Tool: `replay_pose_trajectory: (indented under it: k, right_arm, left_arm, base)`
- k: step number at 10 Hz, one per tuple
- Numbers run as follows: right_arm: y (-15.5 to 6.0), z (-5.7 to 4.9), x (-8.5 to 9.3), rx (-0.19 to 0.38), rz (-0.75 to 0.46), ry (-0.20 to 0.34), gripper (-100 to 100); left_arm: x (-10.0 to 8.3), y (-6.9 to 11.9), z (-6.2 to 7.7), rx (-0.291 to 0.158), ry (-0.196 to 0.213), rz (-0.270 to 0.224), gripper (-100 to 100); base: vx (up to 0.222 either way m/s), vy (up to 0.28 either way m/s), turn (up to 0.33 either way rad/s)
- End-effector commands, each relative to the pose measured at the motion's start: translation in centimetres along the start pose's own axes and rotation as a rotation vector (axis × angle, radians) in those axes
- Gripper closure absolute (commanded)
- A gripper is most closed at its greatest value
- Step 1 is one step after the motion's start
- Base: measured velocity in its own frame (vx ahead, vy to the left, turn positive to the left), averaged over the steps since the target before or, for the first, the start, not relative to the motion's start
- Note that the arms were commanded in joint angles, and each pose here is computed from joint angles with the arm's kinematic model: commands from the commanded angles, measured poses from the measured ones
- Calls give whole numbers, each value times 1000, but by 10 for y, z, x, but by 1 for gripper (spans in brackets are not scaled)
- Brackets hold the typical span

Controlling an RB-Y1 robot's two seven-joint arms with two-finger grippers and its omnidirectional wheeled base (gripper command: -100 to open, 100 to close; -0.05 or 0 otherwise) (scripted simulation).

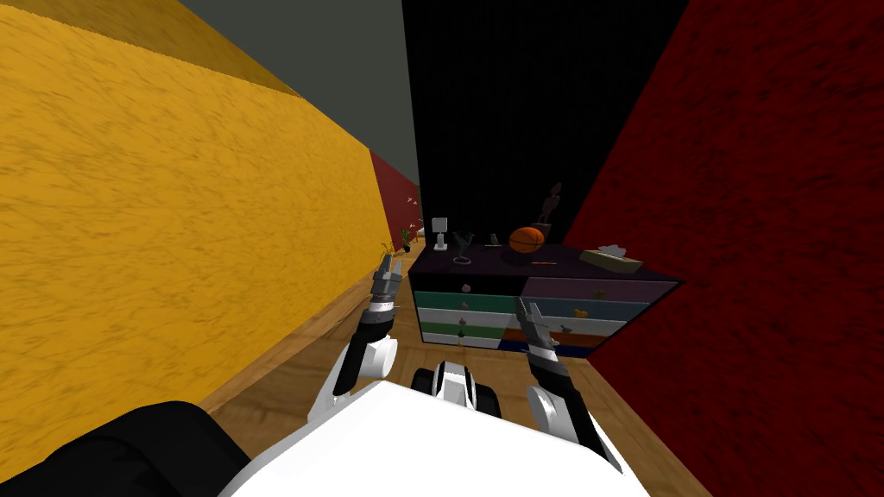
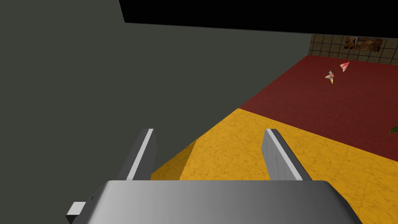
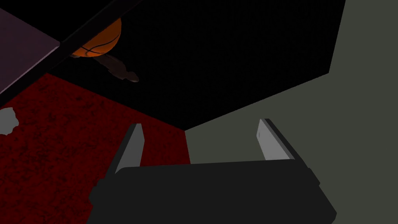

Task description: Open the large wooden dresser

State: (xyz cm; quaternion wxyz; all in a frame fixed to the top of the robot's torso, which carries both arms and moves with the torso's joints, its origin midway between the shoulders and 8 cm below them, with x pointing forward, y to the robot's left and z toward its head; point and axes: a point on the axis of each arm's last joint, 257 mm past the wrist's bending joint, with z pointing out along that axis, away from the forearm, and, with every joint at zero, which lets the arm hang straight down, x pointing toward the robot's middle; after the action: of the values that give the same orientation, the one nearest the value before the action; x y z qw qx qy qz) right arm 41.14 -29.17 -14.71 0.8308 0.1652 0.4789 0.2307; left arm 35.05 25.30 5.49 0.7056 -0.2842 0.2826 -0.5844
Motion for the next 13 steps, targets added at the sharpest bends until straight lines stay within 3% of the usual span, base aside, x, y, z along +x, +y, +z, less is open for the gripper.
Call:
replay_pose_trajectory:
  k: [1,3,13]
  right_arm:
    - [-7,-3,11,9,-72,10,-100]
    - [-7,-3,11,9,-107,10,-100]
    - [-29,-13,48,25,-384,44,-100]
  left_arm:
    - [0,0,0,0,0,0,0]
    - [0,0,0,0,0,0,0]
    - [0,0,0,0,0,0,0]
  base:
    - [-11,17,-10]
    - [-2,5,-1]
    - [-5,16,-8]
